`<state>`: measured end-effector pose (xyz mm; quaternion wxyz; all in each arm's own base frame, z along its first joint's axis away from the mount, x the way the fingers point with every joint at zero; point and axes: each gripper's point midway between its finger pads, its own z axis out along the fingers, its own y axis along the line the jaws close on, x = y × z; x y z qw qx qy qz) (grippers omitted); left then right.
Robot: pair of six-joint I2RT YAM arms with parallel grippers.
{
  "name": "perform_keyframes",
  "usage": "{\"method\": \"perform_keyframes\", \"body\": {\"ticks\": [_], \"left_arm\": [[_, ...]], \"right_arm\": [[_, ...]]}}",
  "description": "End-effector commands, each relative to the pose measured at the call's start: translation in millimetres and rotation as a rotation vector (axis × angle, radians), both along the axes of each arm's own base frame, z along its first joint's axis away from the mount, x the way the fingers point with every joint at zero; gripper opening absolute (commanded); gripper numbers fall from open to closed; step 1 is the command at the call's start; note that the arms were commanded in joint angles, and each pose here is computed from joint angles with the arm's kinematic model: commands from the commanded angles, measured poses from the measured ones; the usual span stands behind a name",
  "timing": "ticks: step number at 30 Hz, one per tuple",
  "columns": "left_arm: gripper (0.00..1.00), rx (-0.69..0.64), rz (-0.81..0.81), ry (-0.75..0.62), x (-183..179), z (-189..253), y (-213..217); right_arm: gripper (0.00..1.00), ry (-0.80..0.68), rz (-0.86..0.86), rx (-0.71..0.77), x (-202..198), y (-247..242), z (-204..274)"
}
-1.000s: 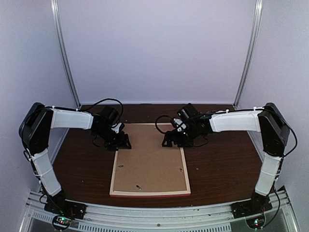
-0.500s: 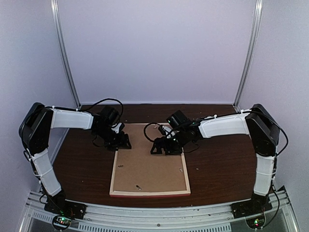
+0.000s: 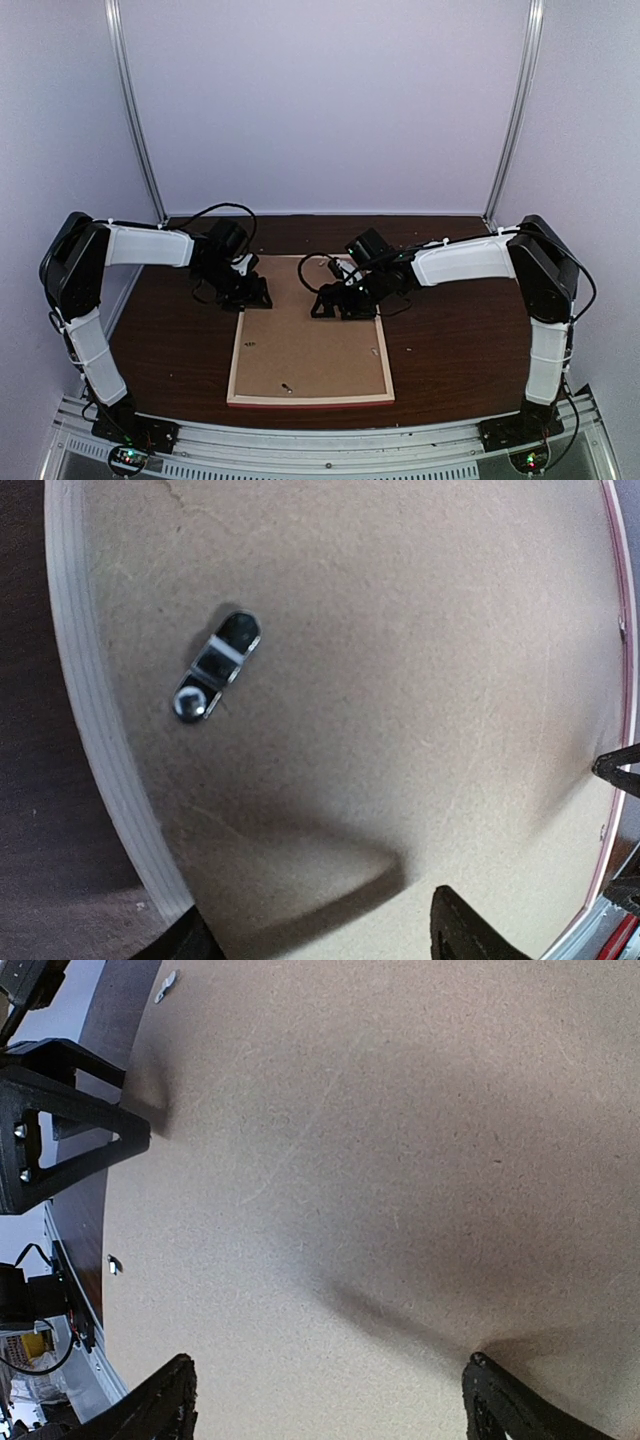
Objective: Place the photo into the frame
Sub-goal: Place the backboard on the frame body.
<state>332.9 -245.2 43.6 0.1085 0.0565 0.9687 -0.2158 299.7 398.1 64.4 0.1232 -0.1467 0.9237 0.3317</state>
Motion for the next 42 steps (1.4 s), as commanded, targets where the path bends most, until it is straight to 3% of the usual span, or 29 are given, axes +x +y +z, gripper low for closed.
{"method": "perform_keyframes", "body": {"ticks": [1, 17, 26, 33, 42], "left_arm": [[0.68, 0.051, -0.003, -0.053, 9, 14, 9], [0.70, 0.105, 0.003, -0.128, 13, 42, 21], [0.73, 0.127, -0.004, -0.228, 14, 69, 32], [0.96, 0.148, 0.000, -0.267, 9, 82, 42], [0.98, 0.079, -0.035, -0.205, 1, 66, 35]], "right_arm": [[0.91, 0.038, -0.020, -0.081, -8, -16, -28], [0.91, 0.044, -0.029, -0.096, -11, -22, -33], [0.94, -0.046, -0.015, -0.043, -2, -17, 15], [0.99, -0.192, -0.033, -0.129, 9, -40, 57], [1.00, -0.253, -0.089, -0.303, 20, -86, 57]]}}
